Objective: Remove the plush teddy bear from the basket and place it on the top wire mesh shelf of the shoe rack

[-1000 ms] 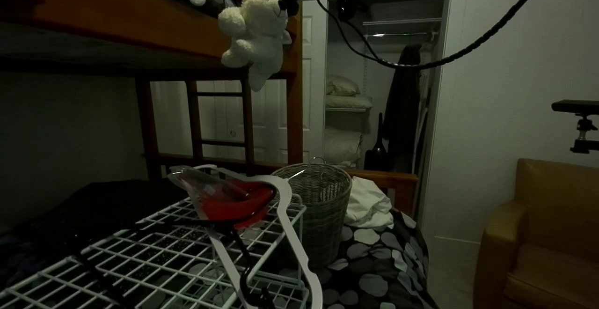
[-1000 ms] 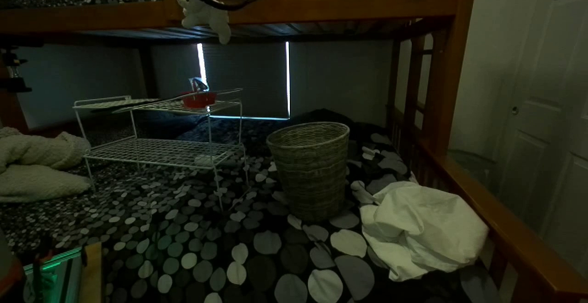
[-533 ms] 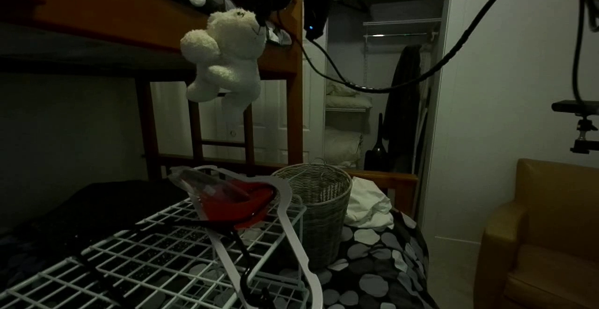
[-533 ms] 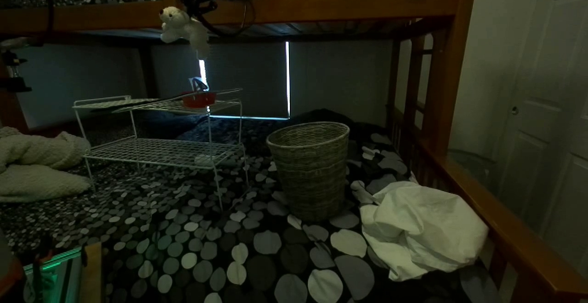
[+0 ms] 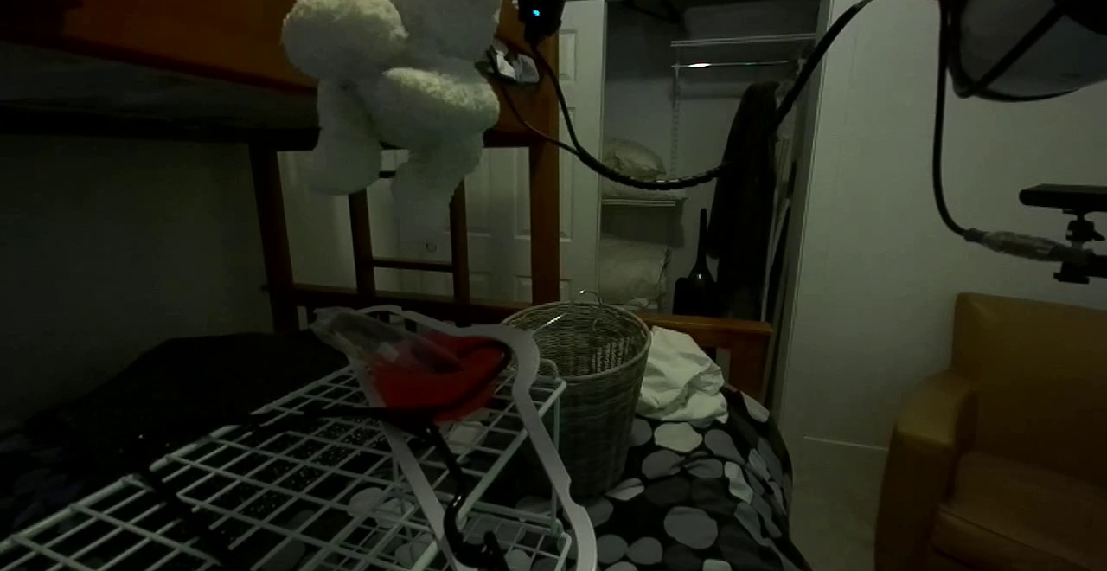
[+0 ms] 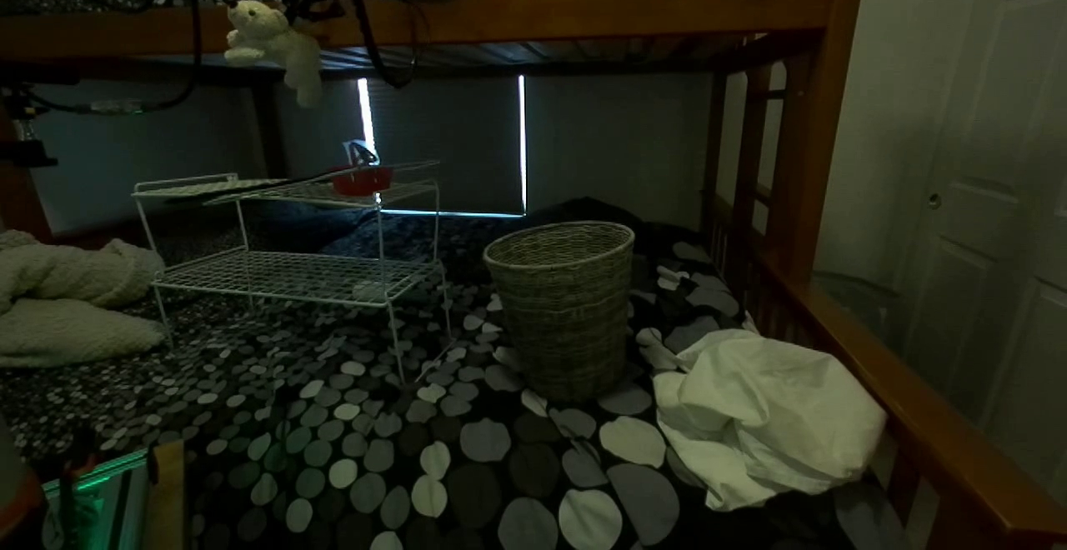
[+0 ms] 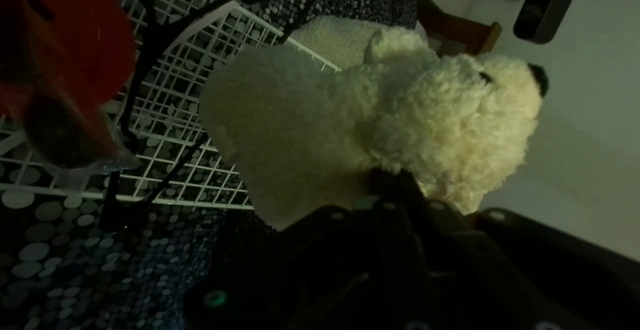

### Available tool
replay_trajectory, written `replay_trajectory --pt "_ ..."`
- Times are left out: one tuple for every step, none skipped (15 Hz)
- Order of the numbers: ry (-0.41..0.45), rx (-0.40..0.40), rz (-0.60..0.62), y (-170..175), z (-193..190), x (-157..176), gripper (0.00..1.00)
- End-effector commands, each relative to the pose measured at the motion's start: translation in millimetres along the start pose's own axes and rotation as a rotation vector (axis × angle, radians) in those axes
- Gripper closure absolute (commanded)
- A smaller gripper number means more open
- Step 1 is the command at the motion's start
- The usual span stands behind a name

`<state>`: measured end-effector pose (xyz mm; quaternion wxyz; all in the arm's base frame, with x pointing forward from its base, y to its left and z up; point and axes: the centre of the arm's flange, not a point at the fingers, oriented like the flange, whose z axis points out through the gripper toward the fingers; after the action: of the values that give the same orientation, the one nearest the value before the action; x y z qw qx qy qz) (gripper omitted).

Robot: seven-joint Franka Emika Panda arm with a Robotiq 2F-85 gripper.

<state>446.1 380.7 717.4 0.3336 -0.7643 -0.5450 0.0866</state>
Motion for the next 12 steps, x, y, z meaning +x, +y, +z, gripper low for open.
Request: replay_trajectory --pt "0.056 -0.142 -0.036 -29 -23 42 0.99" --pt "0.021 -0.066 -0.029 -16 -2 13 0.98" --pt "0.045 -0.095 -0.042 -23 -5 19 0.98" --pt "0.055 -0.109 -0.05 -29 -7 22 0.99" --pt "-0.008 -0.138 0.047 -33 -2 23 0.99" --pt "-0.016 -0.111 0.065 -36 1 24 0.99" --pt "-0.035 -0.084 0.101 -37 5 23 0.99" --pt "-0.053 -0.066 0.134 -41 7 22 0.99" --pt "-0.068 -0.05 0.148 -44 13 23 0.99" --pt "-0.082 -0.043 0.159 -48 16 25 0.99" --pt "-0.096 -0.028 0.172 -52 19 26 0.99" --pt "-0.107 -0.026 0.183 -52 25 27 0.99"
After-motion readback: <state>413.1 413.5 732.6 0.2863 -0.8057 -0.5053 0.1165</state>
